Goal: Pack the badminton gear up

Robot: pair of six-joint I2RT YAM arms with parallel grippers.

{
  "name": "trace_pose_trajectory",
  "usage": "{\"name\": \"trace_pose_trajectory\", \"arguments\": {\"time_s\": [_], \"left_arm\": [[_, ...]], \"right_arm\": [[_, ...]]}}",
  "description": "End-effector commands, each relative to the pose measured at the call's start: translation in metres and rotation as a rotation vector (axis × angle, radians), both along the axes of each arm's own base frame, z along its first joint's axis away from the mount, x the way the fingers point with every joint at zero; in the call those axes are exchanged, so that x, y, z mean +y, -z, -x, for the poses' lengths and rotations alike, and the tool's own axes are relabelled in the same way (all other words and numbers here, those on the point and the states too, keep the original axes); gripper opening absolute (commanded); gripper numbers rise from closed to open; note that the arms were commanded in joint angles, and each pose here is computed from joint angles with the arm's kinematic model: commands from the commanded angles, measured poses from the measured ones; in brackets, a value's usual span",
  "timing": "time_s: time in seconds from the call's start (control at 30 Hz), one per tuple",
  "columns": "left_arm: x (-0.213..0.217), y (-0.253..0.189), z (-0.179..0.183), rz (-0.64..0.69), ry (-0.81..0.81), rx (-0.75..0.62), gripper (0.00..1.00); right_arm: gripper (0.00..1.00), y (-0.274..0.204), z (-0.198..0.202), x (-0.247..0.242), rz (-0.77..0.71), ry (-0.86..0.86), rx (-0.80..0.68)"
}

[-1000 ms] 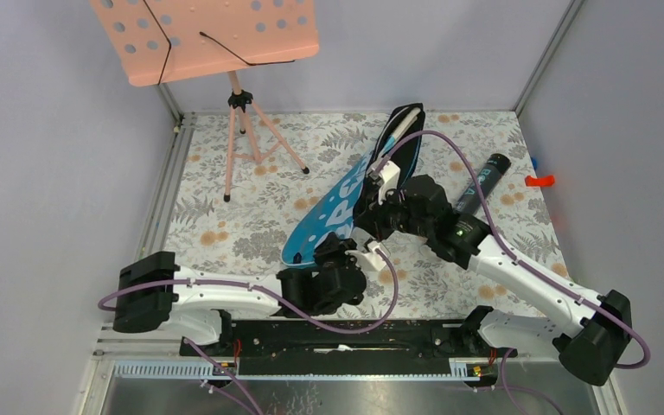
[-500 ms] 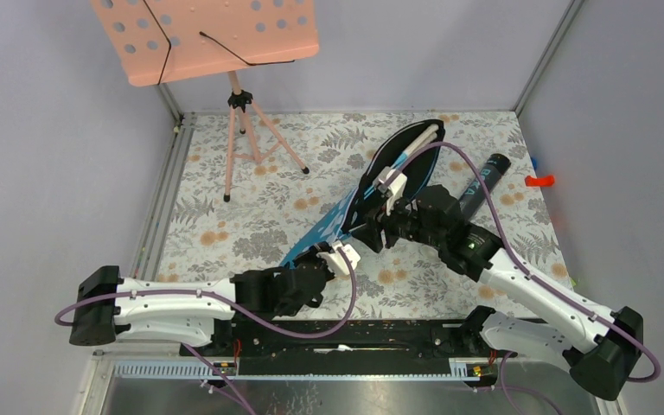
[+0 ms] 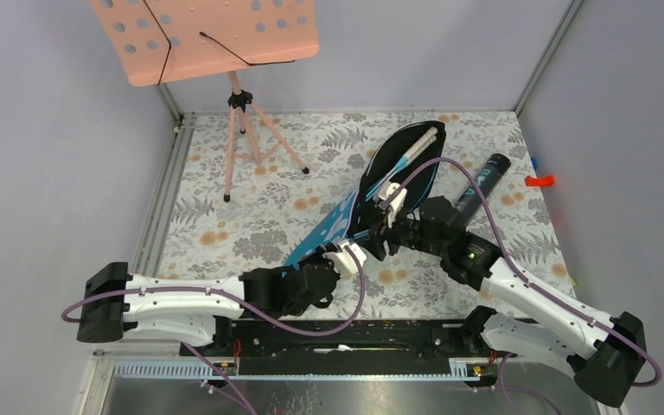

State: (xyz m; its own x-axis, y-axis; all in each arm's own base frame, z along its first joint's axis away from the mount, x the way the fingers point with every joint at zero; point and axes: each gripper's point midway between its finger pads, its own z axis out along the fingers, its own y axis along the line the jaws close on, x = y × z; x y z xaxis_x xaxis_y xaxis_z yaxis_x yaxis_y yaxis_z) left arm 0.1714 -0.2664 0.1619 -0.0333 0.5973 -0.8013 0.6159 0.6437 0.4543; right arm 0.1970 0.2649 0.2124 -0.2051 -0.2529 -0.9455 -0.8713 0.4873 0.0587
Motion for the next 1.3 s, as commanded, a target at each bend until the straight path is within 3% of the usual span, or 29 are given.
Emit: {"name": "trace_pose_trajectory", "arguments": {"time_s": [0.0, 0.33, 0.5, 1.0, 1.27], "left_arm": [[-0.011, -0.018, -0.002, 0.066, -0.029, 0.011, 0.00], [-0.018, -0.024, -0.001, 0.112, -0.016, 0.036, 0.00], [-0.019, -0.023, -0.001, 0.106, -0.014, 0.037, 0.00], [-0.017, -0.023, -0.004, 0.113, -0.016, 0.047, 0.00], [-0.018, -0.025, -0.003, 0.119, 0.002, 0.055, 0.00]], "right_arm": [[0.64, -0.026, -0.010, 0.018, -0.078, -0.017, -0.068], [0.60, -0.012, -0.020, 0.016, -0.088, 0.089, 0.018], [0.59, -0.015, -0.009, 0.031, -0.132, 0.012, 0.049], [0.55, 0.006, -0.013, 0.021, 0.025, 0.023, -0.014], [0.36, -0.002, -0.021, 0.027, -0.008, 0.046, -0.024]]}}
